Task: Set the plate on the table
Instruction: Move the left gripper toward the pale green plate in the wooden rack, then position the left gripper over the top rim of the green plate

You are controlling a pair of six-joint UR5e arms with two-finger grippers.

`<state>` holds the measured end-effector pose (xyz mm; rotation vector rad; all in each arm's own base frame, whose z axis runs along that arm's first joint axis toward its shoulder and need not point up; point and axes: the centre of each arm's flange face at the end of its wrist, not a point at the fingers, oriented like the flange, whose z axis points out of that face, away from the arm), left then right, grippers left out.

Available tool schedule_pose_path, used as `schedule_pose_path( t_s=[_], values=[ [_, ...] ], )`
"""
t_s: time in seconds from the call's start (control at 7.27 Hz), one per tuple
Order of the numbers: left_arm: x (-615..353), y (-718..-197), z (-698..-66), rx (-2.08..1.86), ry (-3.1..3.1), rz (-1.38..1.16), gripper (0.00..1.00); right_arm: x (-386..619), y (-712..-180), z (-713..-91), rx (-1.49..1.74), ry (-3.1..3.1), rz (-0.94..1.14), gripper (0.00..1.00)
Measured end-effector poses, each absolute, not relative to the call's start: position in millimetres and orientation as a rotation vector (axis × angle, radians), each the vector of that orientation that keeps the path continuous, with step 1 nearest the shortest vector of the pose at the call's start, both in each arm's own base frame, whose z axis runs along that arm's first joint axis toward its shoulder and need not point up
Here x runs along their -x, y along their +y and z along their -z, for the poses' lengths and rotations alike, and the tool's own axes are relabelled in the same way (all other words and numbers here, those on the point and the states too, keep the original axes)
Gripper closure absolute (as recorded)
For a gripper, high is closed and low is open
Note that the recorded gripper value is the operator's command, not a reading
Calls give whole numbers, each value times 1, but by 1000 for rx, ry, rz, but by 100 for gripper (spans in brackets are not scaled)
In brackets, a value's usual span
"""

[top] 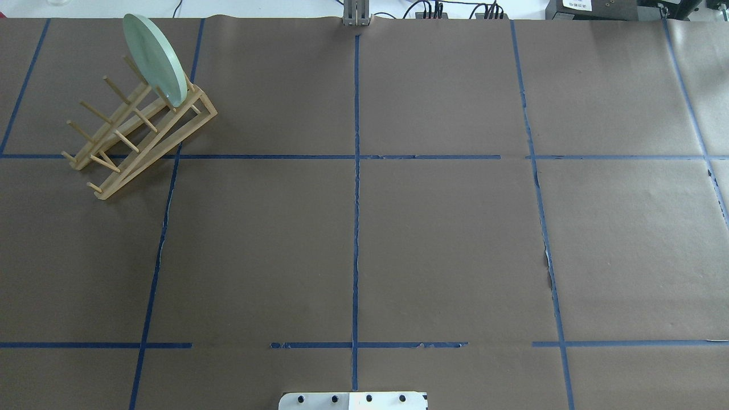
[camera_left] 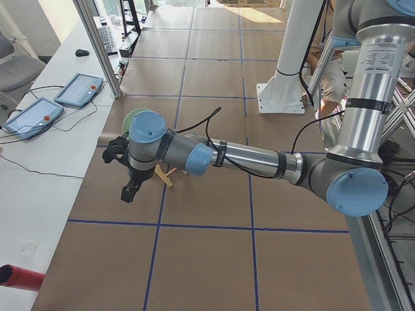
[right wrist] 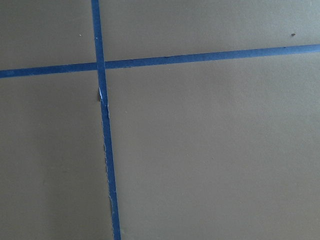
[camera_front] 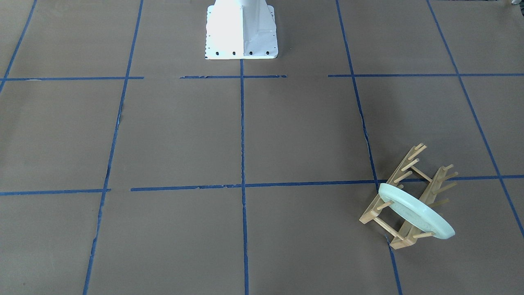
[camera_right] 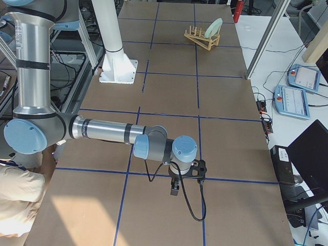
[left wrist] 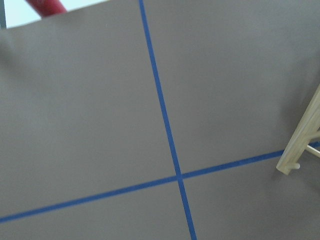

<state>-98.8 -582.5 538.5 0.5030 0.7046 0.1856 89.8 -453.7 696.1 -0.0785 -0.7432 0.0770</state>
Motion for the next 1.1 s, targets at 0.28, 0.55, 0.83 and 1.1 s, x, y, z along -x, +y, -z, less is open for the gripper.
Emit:
schedule_pose_path(
  t_s=[0.28, 0.55, 0.83, 1.1],
  values=[
    [60, -620, -515, -510, 866, -51, 0, -90, -454, -696, 78, -743, -77, 0],
    [-11, -636, -464, -498, 1044, 47, 0, -90, -454, -696, 77, -743, -77, 0],
    [-78, -644, -412, -309, 1242, 336, 0, -90, -454, -696, 77, -743, -77, 0],
    [-122, -658, -383, -100, 1331, 700, 5, -90, -454, -696, 77, -743, -77, 0]
  ],
)
